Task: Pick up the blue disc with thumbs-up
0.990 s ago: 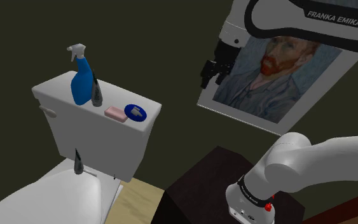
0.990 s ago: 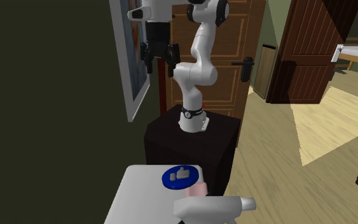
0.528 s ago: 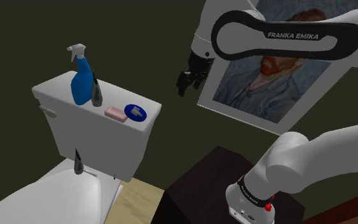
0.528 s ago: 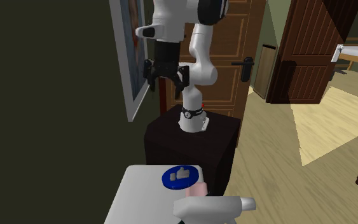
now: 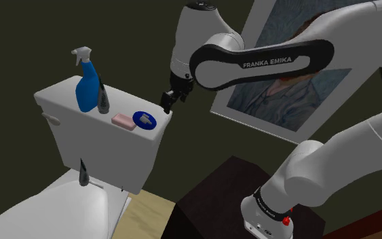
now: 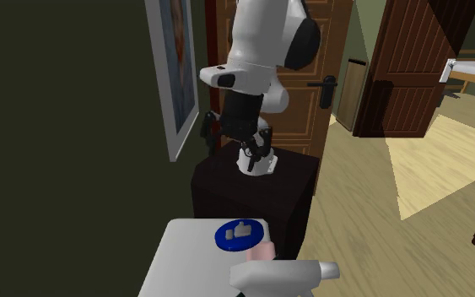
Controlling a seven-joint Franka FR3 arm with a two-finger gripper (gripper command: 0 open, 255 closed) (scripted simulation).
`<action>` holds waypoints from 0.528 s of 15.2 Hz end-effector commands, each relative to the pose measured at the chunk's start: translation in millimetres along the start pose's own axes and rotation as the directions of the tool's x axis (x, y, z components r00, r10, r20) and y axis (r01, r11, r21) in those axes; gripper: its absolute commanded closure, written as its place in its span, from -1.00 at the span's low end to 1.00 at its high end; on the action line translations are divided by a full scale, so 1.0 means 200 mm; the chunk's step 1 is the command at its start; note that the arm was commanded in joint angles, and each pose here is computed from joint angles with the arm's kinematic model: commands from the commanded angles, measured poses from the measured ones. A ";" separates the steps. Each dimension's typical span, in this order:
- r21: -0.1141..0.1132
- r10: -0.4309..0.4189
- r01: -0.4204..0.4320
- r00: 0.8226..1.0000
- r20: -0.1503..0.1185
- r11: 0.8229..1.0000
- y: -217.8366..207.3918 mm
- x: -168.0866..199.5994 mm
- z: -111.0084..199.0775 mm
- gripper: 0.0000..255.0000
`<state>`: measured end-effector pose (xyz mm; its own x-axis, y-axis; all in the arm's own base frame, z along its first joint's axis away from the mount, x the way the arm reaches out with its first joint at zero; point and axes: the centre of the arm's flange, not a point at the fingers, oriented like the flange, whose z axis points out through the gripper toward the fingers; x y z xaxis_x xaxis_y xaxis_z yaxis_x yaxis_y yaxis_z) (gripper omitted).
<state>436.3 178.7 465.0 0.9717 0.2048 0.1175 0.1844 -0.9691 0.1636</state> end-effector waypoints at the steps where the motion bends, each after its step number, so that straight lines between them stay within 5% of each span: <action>1: -0.020 -0.038 0.037 0.999 -0.016 0.999 -0.12 0.08 0.07 -1.00; 8: -0.090 -0.153 0.148 0.987 -0.055 0.985 -0.45 0.25 0.30 -1.00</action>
<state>476.5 260.1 406.1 0.9277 0.3452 0.1423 0.3020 -0.9178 0.2577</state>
